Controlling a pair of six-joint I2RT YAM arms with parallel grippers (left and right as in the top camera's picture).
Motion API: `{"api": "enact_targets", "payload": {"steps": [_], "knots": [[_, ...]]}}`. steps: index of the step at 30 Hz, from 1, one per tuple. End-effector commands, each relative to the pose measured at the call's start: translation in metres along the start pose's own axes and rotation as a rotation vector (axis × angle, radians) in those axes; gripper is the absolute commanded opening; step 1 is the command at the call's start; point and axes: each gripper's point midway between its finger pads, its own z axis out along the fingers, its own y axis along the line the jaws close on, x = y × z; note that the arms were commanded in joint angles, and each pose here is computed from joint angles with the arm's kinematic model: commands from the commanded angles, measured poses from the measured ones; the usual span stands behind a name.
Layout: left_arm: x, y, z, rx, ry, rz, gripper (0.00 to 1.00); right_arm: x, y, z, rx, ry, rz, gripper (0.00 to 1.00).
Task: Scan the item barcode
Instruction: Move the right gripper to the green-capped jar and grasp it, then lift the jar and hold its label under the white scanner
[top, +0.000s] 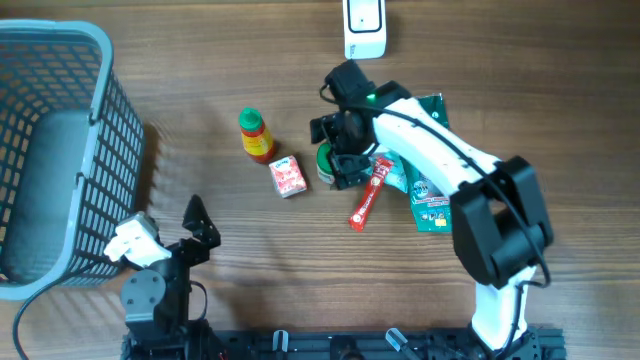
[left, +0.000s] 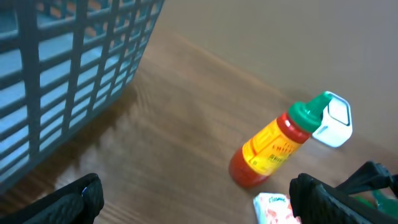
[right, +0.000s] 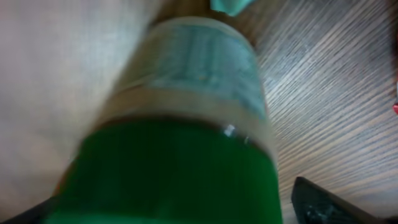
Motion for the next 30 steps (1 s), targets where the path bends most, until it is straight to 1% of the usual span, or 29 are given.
{"api": "enact_targets", "payload": {"steps": [1, 4, 6, 8, 10, 12, 15, 18, 19, 20, 23, 27, 30], "knots": [[0.005, 0.006, 0.001, -0.027, 0.014, 0.003, 1.00, -0.004, -0.005, 0.019, 0.053, 0.021, 0.075, 0.88], [0.015, 0.011, 0.000, -0.047, 0.053, 0.007, 1.00, -0.014, -0.008, 0.019, 0.064, -0.033, 0.009, 0.81], [0.023, 0.015, 0.000, -0.064, 0.088, 0.011, 1.00, -0.025, -0.017, 0.017, 0.101, -0.078, -0.077, 0.75], [0.033, 0.020, -0.002, -0.084, 0.127, 0.015, 1.00, -0.033, -0.020, 0.015, 0.125, -0.119, -0.270, 0.72], [0.043, 0.026, -0.004, -0.105, 0.169, 0.020, 1.00, -0.037, -0.024, 0.014, 0.160, -0.117, -0.537, 0.67], [0.052, 0.030, -0.006, -0.124, 0.207, 0.024, 1.00, -0.051, -0.038, 0.009, 0.256, -0.150, -0.752, 0.66], [0.062, 0.035, -0.009, -0.145, 0.248, 0.028, 1.00, -0.077, -0.051, -0.002, 0.407, -0.241, -0.984, 0.66], [0.065, 0.037, -0.010, -0.151, 0.261, 0.029, 1.00, -0.080, -0.050, -0.003, 0.446, -0.219, -1.193, 0.67], [0.065, 0.037, -0.010, -0.151, 0.261, 0.029, 1.00, -0.080, -0.051, -0.004, 0.455, -0.211, -1.224, 0.80], [0.065, 0.037, -0.010, -0.151, 0.261, 0.029, 1.00, -0.079, -0.052, -0.007, 0.466, -0.204, -1.224, 0.98], [0.065, 0.037, -0.010, -0.151, 0.261, 0.029, 1.00, -0.069, -0.043, -0.028, 0.468, -0.209, -1.225, 1.00], [0.065, 0.037, -0.010, -0.151, 0.261, 0.029, 1.00, -0.049, -0.023, -0.069, 0.410, -0.251, -1.183, 1.00], [0.065, 0.037, -0.010, -0.151, 0.261, 0.029, 1.00, -0.036, -0.013, -0.097, 0.344, -0.291, -1.078, 1.00]]}}
